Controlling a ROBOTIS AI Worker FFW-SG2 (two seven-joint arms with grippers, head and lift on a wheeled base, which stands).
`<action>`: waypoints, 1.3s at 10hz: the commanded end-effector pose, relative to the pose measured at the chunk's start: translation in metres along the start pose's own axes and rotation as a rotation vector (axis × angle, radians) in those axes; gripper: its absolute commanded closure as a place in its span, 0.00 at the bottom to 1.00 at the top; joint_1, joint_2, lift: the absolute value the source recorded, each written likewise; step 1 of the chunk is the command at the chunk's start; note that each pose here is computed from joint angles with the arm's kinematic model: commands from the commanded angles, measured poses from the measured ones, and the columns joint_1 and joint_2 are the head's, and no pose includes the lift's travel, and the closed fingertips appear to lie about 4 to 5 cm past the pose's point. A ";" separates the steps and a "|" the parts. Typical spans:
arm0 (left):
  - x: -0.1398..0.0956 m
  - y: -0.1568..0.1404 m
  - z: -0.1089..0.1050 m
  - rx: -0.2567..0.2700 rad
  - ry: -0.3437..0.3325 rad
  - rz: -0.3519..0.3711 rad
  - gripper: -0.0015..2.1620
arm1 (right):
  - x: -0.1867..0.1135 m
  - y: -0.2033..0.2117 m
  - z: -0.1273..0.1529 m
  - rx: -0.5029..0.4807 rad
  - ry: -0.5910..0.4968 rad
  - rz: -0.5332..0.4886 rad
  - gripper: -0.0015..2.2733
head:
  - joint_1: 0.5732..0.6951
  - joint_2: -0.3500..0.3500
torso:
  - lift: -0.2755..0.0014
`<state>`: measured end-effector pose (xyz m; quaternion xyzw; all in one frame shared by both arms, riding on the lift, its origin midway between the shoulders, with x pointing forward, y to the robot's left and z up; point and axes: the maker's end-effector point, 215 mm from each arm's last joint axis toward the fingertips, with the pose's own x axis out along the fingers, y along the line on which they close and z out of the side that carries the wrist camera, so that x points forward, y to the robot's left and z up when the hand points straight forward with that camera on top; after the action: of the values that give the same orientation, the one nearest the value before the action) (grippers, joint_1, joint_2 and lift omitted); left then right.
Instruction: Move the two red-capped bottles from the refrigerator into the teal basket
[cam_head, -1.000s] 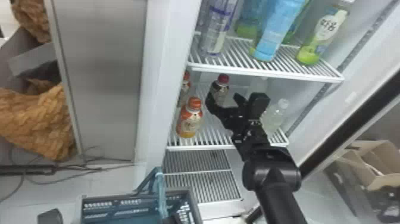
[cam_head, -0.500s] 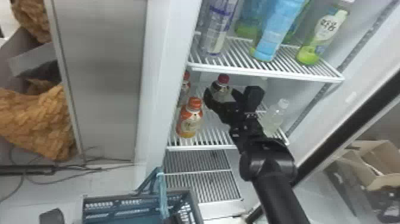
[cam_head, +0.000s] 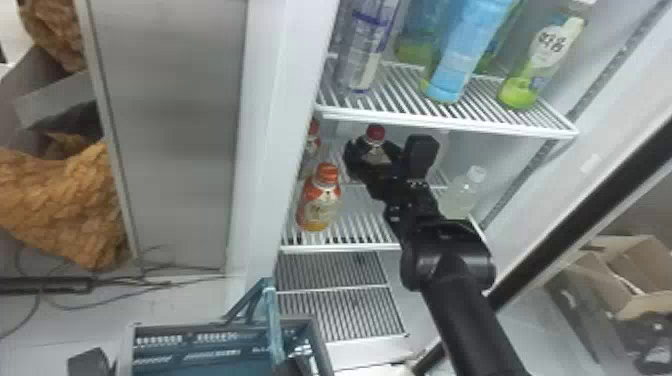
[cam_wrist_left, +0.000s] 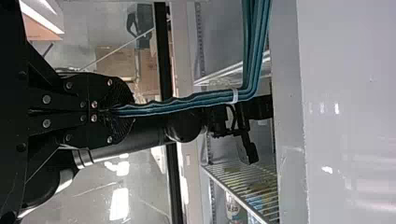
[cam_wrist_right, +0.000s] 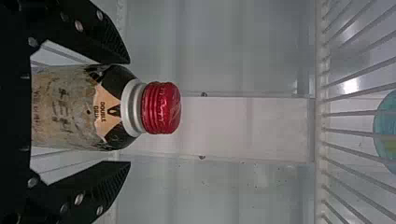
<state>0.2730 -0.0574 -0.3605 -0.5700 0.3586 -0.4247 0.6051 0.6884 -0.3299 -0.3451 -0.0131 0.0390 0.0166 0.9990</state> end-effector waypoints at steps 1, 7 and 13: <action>0.001 -0.001 0.000 0.001 0.000 -0.002 0.53 | 0.002 0.007 -0.003 -0.009 0.015 0.014 0.34 | 1.00 0.00 | 0.17; 0.001 -0.002 -0.001 -0.001 0.002 -0.006 0.53 | -0.020 0.006 0.026 -0.007 -0.073 0.013 0.37 | 1.00 0.00 | 0.17; 0.000 0.000 -0.002 -0.008 -0.002 -0.004 0.53 | -0.094 0.006 0.036 0.070 -0.115 0.011 0.37 | 1.00 0.00 | 0.17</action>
<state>0.2716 -0.0579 -0.3601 -0.5740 0.3579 -0.4241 0.6021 0.6031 -0.3286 -0.3059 0.0209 -0.0148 0.0182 0.9995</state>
